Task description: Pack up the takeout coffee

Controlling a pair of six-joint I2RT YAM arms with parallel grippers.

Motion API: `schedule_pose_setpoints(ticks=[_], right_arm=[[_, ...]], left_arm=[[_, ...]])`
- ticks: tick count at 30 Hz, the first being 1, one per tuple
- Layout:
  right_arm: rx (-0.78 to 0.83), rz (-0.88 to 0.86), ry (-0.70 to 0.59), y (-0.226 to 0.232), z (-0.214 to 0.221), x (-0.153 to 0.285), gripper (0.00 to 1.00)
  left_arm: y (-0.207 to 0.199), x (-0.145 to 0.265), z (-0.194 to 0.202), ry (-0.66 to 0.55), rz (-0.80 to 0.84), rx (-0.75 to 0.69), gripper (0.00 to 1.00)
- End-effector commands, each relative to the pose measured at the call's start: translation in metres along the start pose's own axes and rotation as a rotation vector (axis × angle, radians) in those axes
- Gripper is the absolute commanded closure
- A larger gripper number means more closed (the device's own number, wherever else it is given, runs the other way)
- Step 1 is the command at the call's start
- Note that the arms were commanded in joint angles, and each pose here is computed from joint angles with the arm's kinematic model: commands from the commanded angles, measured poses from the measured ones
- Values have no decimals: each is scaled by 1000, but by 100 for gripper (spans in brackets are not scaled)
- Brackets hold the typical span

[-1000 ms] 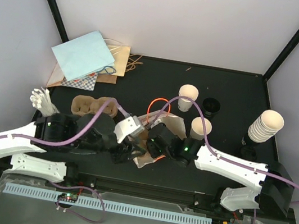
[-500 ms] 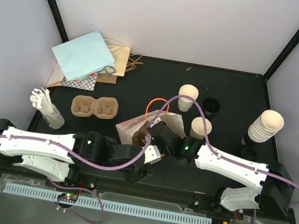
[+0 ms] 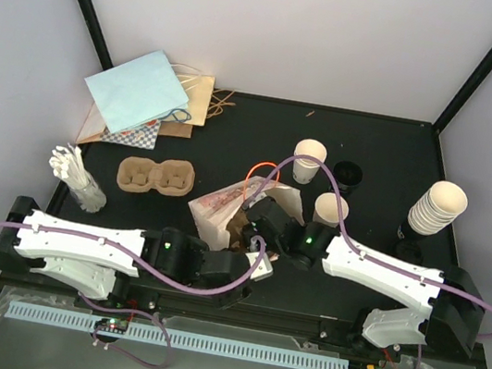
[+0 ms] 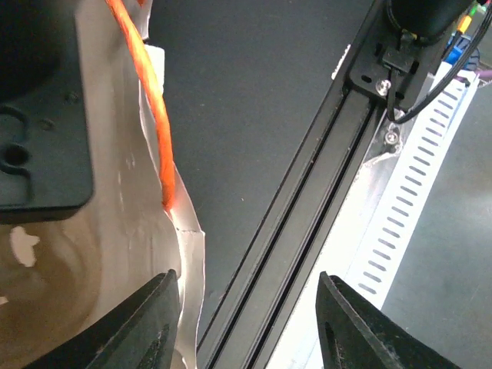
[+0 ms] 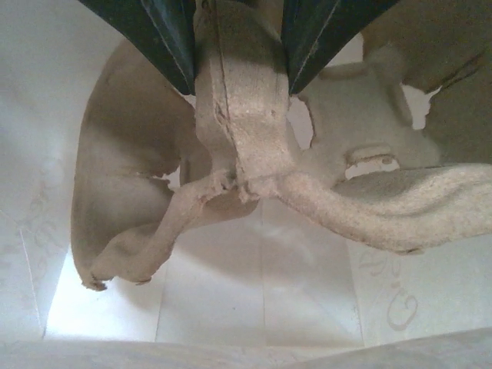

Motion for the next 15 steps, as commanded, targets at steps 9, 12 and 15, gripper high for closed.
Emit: schedule_pose_setpoints(ticks=[9,12,15], right_arm=[[-35,-28,-13,3,-14,9,70],[-40,-34,-12,4,-16,9,70],[-40,-39,-12,5,-17,10,70]], left_arm=[[-13,-11,0,-59,122,-63,51],[-13,-15,-2,-61,104,-63,47],[-10,-16,-4,-76,56,-48,44]])
Point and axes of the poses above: each gripper's point midway between its finger pads, its own x axis back along the fingers, its own y axis along the line the jaws close on, z = x × y, the point moved 10 cm from there along x, back along the fingers, and after that the axes turned 8 degrees about -x, right-handed, at the moved point
